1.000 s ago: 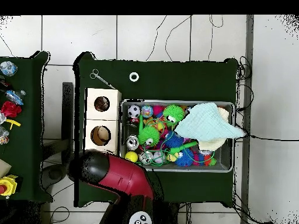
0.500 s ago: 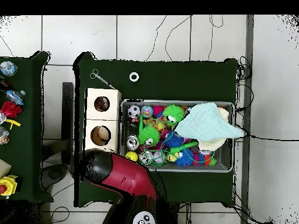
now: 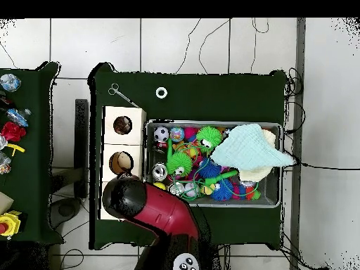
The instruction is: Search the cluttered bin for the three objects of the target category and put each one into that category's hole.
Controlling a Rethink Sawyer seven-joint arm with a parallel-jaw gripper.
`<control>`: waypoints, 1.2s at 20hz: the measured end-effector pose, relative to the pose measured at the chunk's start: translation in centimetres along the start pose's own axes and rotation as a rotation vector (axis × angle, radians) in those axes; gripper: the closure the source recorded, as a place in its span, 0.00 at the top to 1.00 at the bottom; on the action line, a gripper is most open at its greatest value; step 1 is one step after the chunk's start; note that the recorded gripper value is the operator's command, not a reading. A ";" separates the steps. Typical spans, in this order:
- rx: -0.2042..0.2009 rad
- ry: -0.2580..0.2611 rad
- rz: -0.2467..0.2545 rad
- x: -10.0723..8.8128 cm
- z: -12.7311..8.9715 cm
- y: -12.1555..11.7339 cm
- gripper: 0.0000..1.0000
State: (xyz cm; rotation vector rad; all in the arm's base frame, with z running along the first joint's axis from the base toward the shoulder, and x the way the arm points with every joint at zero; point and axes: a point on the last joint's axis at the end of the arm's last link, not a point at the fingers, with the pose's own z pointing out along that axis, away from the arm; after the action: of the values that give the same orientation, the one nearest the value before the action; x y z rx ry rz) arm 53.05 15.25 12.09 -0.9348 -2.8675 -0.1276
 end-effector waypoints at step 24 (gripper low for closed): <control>0.019 0.033 -0.089 6.9 1.5 1.3 0.00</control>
State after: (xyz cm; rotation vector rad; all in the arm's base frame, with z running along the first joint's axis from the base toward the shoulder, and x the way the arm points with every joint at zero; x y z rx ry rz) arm 48.11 20.46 11.64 -0.7949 -2.8751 -0.1226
